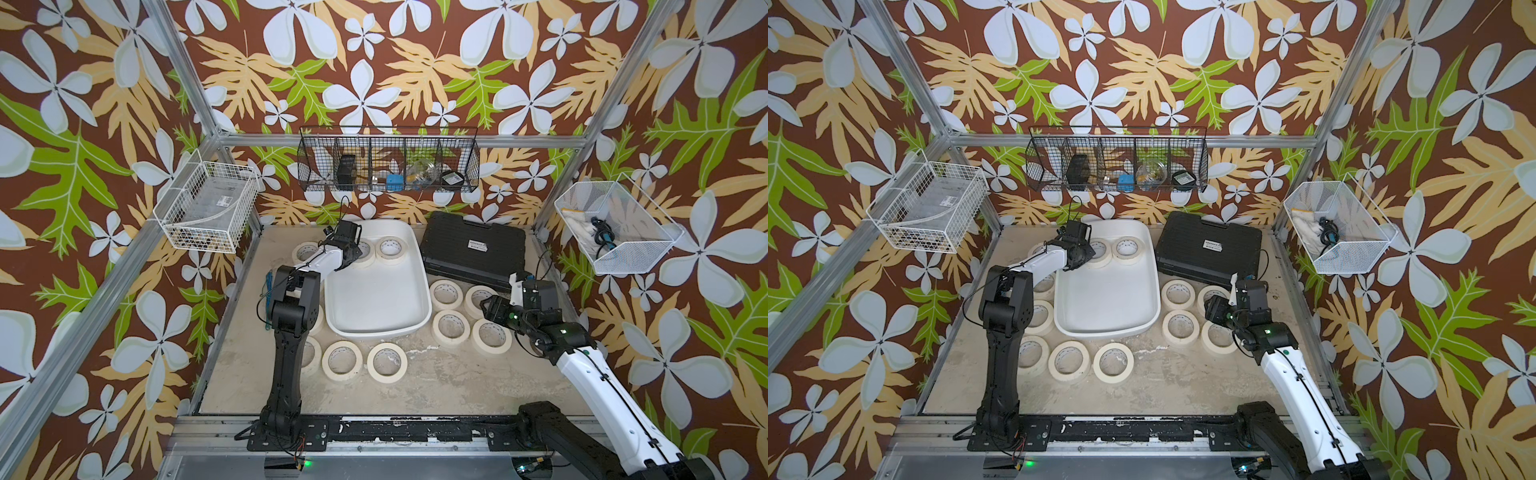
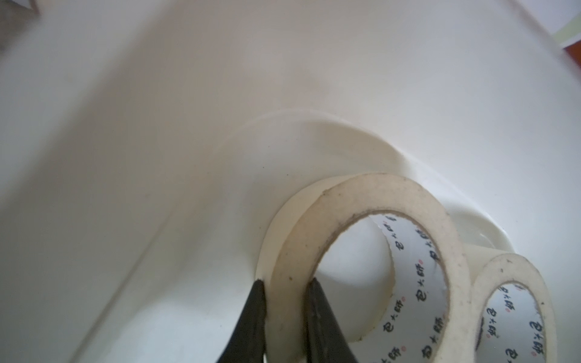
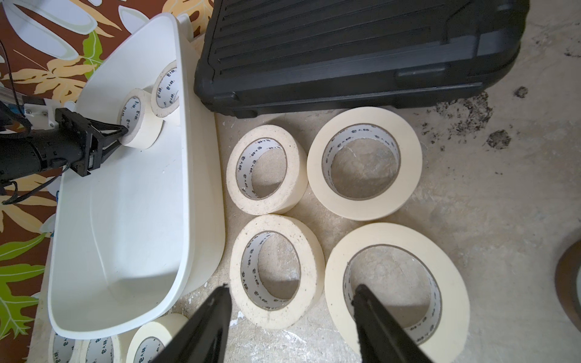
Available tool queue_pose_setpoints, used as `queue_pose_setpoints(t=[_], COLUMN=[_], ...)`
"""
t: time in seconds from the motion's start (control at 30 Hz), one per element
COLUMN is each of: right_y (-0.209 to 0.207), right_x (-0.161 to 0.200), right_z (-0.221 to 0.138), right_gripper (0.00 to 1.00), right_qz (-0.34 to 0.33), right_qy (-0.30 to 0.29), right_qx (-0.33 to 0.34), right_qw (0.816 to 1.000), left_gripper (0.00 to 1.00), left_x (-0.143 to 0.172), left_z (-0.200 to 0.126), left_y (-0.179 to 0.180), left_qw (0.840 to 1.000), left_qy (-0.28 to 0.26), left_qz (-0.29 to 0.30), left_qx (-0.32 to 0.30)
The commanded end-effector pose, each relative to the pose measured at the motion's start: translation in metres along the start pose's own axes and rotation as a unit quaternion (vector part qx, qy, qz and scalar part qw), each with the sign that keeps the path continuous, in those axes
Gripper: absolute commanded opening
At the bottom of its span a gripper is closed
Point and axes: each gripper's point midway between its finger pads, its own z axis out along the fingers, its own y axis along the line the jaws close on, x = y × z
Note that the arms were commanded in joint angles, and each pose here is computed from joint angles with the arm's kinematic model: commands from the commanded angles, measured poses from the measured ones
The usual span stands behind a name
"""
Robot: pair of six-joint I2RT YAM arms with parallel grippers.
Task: Take out the art tape in the storage box
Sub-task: Pick up the art tape from the storage box.
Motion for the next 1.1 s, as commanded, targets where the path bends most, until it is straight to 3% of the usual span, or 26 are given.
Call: queue_pose_setpoints(t=[0.0,0.27,0.5,0.77,1.07], right_y=[0.003,0.023,0.06,0.126,0.184], right_x=[-0.003,-0.006,-0.031,-0.044,-0.011], right_z=[-0.003,0.005,0.003,0.002,0.019], right_gripper=[0.65,0.64,0.62,0.61,0.61], right_qz=[0.001,0.013,-0.015,-0.053,-0.111], right_qy=[-0.003,0.025,0.023,0.009,0.047], right_qx=[-0.005,-0.047,-0.078,-0.131,-0.154], right_qw=[1.0,0.999,0.997,0.99,0.981], left_gripper=[0.15,0.13,0.13,0.13,0.13], left_x=[0.007,-0.002,0.015,0.07,0.134], left_z=[-0.014,-0.078,-0.14,-0.22,-0.258], left_y=[0.0,0.0,-0.005,-0.027,-0.018], left_qw=[1.0,0.997,0.989,0.968,0.945], left_qy=[0.023,0.001,0.007,0.01,0.037], left_qz=[0.019,0.07,0.146,0.24,0.306], left_qx=[0.008,0.02,0.029,0.08,0.104])
